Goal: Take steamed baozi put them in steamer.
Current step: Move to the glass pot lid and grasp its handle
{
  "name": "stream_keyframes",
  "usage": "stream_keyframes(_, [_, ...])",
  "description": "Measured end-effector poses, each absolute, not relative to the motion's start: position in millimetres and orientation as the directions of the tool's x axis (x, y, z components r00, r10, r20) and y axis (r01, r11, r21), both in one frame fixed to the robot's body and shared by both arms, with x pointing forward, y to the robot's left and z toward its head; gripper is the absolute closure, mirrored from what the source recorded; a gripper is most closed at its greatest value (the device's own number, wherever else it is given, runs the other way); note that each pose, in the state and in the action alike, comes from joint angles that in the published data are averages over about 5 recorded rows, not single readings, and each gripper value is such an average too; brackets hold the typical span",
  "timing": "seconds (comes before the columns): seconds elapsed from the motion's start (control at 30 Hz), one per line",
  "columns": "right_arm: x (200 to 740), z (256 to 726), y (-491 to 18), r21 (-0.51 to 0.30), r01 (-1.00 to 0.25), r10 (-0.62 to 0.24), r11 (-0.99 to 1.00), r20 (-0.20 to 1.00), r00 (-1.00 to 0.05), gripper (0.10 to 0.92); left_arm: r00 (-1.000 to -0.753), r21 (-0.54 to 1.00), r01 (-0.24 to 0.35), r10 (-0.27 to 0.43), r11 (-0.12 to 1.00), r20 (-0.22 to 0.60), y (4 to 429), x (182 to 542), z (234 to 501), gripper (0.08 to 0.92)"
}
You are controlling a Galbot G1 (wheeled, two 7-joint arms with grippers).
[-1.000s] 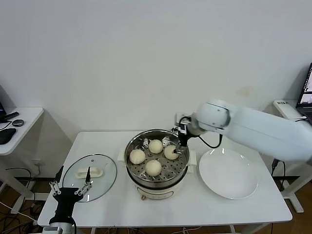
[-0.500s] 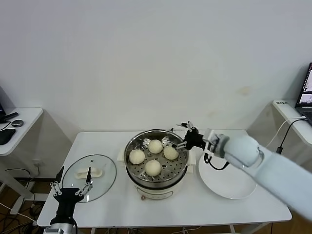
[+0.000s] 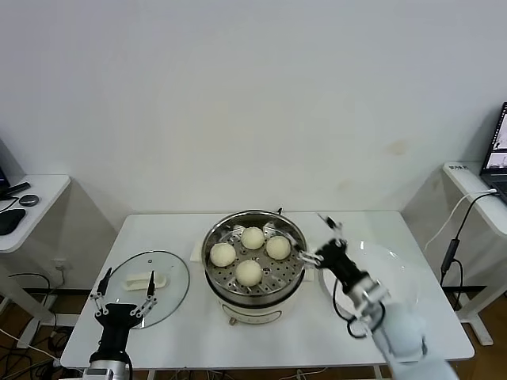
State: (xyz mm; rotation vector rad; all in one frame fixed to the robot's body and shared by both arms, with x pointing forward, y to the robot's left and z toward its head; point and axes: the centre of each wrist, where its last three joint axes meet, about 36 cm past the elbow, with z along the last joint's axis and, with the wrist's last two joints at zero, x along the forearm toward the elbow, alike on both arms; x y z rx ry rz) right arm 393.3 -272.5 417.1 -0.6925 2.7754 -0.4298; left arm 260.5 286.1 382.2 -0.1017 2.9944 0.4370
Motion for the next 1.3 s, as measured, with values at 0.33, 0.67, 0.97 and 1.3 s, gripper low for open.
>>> stream_keyframes(0.33, [308,379,-311,-0.240,-0.155,-0.198,0.958,-0.167,-0.966,0.200,-0.996,0.567,-0.065,-0.013,0.821,-0.094,299,259,375,0.177])
stream_keyframes(0.67, [261,374,-342,-0.194,0.058,0.025,0.979,-0.167,-0.986,0.200,-0.991,0.915,0.039,0.130,0.401,-0.015,327,268,350,0.177])
stream_keyframes(0.97, [239,375,-354,-0.196,0.146,0.113,0.970,-0.171,-0.979,0.200,-0.978,0.990,0.126,0.173,0.067,0.113,361,297,318,0.177])
stream_keyframes(1.3, [229,372,-358,-0.201,0.179,0.148,0.963,-0.161,-0.976,0.200,-0.979,0.985,0.158,0.122,-0.075,0.166,392,338,302,0.177])
